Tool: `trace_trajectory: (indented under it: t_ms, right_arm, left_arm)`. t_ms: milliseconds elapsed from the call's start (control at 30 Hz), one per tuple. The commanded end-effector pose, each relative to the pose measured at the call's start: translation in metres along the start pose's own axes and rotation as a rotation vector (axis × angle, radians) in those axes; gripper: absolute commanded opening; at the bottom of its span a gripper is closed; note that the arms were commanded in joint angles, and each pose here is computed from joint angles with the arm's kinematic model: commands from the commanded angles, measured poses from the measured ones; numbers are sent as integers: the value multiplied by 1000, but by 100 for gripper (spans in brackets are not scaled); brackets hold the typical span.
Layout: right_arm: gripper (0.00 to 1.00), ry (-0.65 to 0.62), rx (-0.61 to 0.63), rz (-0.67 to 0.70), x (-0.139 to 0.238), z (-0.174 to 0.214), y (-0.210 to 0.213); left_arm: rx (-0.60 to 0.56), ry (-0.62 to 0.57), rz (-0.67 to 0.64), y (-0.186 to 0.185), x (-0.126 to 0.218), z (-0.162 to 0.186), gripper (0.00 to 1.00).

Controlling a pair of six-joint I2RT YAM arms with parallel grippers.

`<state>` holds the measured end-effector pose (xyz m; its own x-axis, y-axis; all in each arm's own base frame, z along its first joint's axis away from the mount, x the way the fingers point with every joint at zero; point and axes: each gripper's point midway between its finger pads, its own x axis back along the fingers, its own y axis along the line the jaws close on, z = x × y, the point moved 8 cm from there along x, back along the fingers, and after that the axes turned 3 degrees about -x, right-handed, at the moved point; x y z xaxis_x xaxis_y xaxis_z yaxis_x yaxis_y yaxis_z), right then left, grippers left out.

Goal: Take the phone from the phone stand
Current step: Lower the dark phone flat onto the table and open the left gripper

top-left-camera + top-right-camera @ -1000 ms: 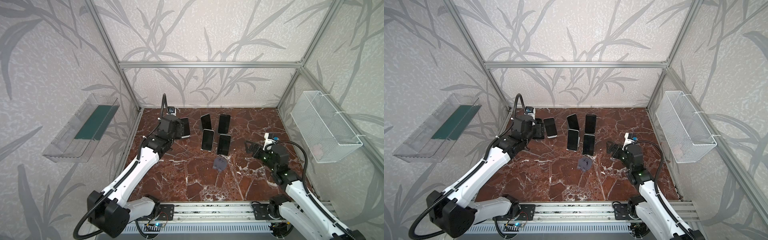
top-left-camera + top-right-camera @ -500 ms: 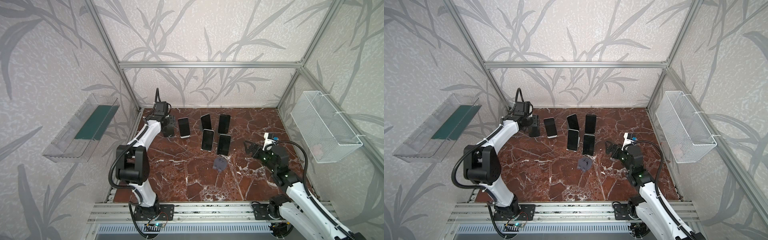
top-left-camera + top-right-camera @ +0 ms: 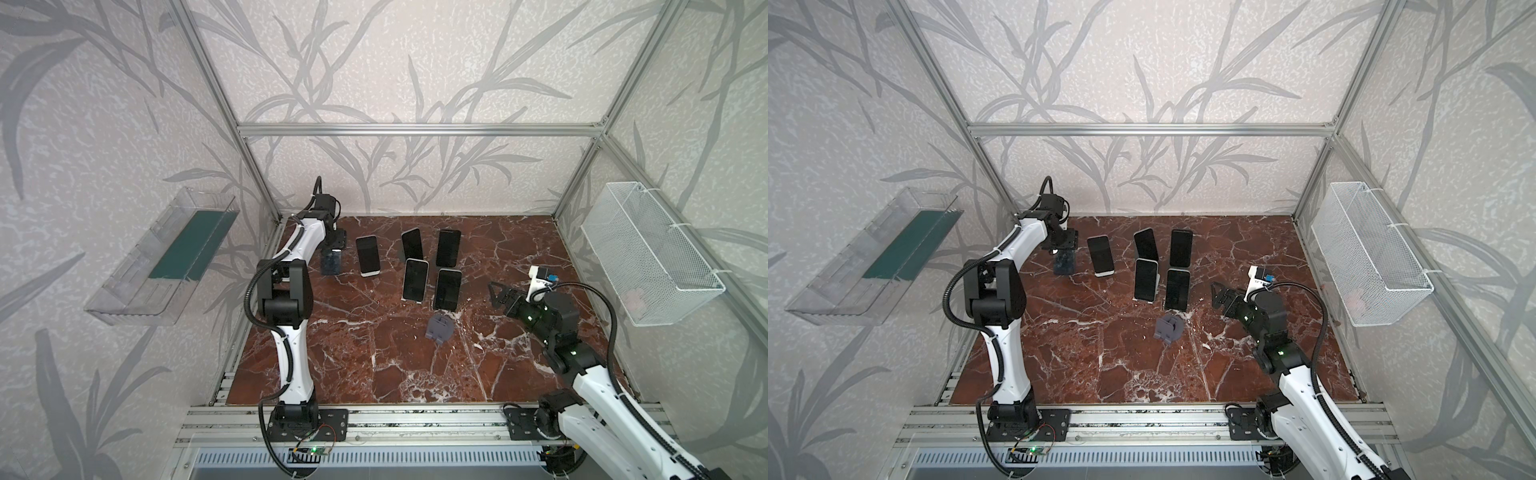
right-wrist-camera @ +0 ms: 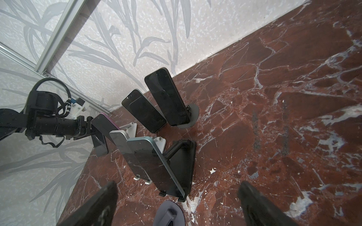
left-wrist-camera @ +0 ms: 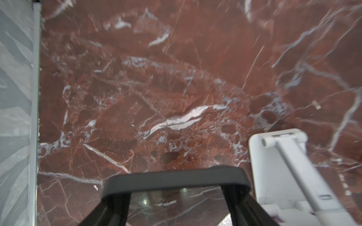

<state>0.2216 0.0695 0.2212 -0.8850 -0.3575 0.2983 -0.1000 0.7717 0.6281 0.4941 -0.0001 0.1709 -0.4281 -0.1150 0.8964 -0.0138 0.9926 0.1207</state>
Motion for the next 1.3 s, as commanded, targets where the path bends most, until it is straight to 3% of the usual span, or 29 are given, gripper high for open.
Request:
trace_trajectory:
  t_ms: [0,233,700,1267]
  right_arm:
    - [95,-4,12,-10,1,-1,2]
    - [95,-4,16,-15,1,-2,4]
    - [95,8,19,4,-4,2,0]
    - [95,29,26,-1,-8,6,3]
  left_arm:
    - [-59,15,-48,4,0,-9,68]
    - [-80,86,-44,7,-33,-13,69]
    - [-41,183,22,1,-63,4,72]
    - [9,302,97,-8,-80,26,74]
